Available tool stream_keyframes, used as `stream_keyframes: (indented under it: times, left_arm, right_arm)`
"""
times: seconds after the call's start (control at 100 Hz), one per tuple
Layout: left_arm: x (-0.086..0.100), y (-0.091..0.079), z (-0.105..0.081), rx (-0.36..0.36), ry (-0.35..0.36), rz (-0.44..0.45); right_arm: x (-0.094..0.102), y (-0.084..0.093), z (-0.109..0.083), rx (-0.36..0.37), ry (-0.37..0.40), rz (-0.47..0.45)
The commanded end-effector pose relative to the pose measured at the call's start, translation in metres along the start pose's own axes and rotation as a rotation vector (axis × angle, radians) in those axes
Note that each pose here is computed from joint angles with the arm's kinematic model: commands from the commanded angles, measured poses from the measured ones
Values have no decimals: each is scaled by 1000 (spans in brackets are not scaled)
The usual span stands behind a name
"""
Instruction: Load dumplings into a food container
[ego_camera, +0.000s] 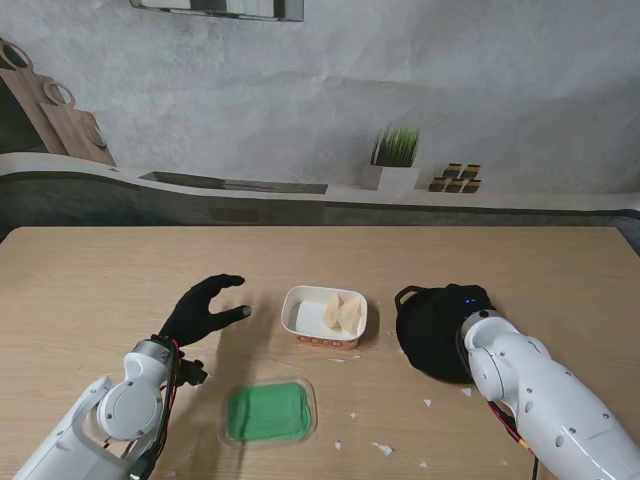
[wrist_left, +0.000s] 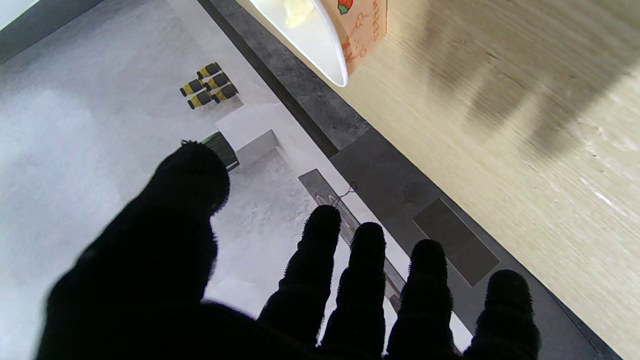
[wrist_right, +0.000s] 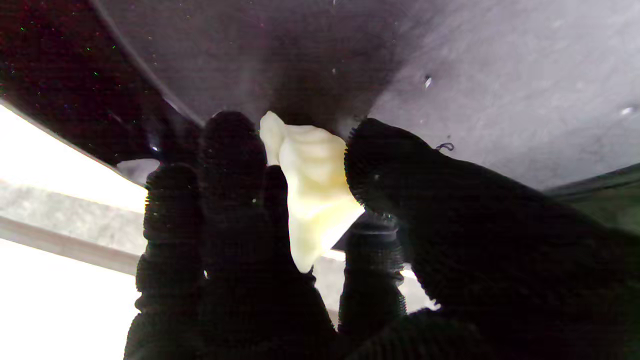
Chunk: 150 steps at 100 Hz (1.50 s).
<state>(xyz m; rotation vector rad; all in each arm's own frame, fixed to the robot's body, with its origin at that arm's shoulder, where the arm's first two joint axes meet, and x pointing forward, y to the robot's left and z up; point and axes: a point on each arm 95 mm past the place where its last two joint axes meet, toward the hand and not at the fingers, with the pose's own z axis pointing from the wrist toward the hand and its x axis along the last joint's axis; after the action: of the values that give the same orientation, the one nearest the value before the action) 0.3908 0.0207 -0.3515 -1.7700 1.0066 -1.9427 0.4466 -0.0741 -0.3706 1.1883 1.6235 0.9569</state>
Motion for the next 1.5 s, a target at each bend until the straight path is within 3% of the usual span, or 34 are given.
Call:
stream_keyframes:
  times: [0.0,0.31,0.54,0.75,0.9,1.08,1.27,1.49]
  left_arm:
    - [2,2,0,-14,0,-6]
    - [3,3,1,-14,-3,-10]
    - [3,3,1,-12,-2,-13]
    - [4,2,2,-6,-1,-19]
    - [5,-1,0,11,5,-23]
    - [5,-5,-3,35,0,-44]
    - [4,-7,-4,50,-8,-63]
    - [3,-10,-6,63,-12,-70]
  right_arm:
    - [7,-21,-3,44,24,4]
    - [-3,-4,-10,-96,64,40]
    - [-12,33,-25,-208,104,128]
    - [-4,74,-33,-297,169,232]
    - [19,100,-30,-314,248,274]
    - [67,119,-17,-293,334,328]
    - [117,124,0,-250,396,361]
    - [161,118,18,-200,407,392]
